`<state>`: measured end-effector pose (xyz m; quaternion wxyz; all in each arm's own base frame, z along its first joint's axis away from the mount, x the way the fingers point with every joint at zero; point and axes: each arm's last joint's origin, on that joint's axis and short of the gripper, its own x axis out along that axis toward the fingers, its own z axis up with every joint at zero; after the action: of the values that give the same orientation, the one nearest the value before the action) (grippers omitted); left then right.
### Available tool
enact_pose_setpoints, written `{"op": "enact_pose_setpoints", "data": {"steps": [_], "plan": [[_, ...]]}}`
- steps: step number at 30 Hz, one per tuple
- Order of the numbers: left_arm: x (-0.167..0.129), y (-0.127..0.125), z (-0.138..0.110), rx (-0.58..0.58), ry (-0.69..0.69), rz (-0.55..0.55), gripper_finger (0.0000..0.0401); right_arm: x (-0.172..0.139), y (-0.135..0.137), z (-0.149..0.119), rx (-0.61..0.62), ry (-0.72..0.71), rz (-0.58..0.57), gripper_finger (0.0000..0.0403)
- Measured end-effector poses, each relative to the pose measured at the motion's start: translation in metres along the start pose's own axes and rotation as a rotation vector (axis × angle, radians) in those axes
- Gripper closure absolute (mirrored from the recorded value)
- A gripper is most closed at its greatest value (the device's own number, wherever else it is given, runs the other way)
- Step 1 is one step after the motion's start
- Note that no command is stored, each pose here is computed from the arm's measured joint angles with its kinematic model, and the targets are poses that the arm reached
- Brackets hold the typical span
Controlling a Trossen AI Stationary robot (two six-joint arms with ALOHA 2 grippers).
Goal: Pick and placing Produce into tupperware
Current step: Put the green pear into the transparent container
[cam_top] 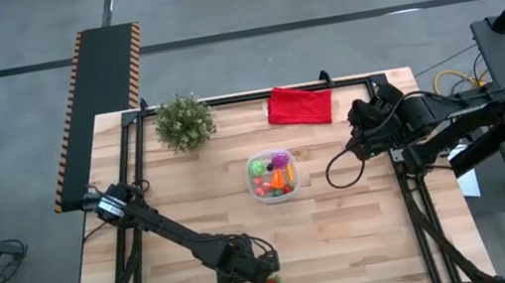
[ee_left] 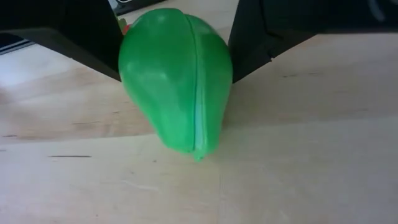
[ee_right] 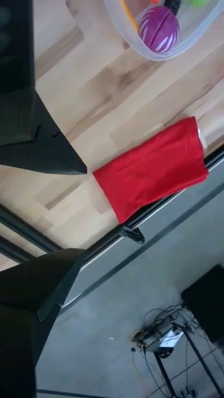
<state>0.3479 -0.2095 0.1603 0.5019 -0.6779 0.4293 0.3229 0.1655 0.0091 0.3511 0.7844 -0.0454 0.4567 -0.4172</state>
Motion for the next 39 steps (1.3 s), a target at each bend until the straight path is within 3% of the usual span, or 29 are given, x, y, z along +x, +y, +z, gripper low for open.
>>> {"op": "enact_pose_setpoints", "data": {"steps": [6, 15, 21, 25, 35, 39], "plan": [[-0.001, -0.001, 0.001, 0.016, -0.005, -0.005, 0.0192, 0.000, 0.001, 0.001, 0.012, -0.009, 0.008, 0.0204], [-0.015, -0.011, 0.006, 0.055, -0.042, -0.072, 0.0162, 0.000, 0.001, 0.001, 0.009, -0.009, 0.008, 0.0204], [-0.038, -0.030, 0.028, 0.123, -0.119, -0.131, 0.0160, 0.000, 0.001, 0.001, 0.009, -0.009, 0.009, 0.0204], [-0.056, -0.045, 0.057, 0.179, -0.185, -0.148, 0.0160, 0.000, 0.001, 0.001, 0.010, -0.008, 0.010, 0.0204], [-0.086, -0.074, 0.160, 0.323, -0.297, -0.097, 0.0159, 0.000, 0.002, 0.000, 0.009, 0.014, 0.036, 0.0204], [-0.095, -0.080, 0.183, 0.347, -0.325, -0.105, 0.0159, 0.000, 0.002, 0.000, 0.008, 0.015, 0.035, 0.0204]]}}
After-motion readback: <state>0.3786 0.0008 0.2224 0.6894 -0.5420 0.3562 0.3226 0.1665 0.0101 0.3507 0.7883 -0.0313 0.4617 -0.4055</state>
